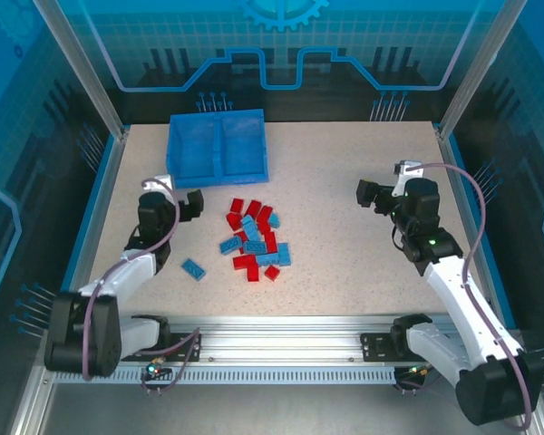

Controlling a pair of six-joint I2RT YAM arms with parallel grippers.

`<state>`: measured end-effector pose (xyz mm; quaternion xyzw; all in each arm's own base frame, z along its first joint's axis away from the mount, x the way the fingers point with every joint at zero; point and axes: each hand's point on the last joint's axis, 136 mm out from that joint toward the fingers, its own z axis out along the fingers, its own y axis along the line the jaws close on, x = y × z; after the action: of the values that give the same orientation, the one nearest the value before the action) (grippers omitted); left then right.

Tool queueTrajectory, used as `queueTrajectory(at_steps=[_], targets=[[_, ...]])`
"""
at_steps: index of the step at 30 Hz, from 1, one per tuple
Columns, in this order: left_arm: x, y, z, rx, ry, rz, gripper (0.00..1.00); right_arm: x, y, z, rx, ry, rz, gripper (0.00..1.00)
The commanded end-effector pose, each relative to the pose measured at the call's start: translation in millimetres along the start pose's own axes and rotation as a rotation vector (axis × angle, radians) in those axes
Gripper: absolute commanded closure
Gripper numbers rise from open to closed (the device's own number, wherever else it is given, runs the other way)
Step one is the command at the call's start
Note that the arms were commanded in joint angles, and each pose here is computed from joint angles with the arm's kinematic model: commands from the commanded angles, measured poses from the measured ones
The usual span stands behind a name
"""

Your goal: Sort the legos into containers by color

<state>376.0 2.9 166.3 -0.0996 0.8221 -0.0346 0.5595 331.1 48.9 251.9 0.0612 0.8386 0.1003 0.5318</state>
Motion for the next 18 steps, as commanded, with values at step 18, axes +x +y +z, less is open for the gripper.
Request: queueTrajectory(at_steps=[18], targets=[[92.9, -101.7, -38.6, -0.081, 0.731, -0.481, 0.03, 134.3, 199.5, -43.1, -0.387, 0.812, -0.068, 0.00]])
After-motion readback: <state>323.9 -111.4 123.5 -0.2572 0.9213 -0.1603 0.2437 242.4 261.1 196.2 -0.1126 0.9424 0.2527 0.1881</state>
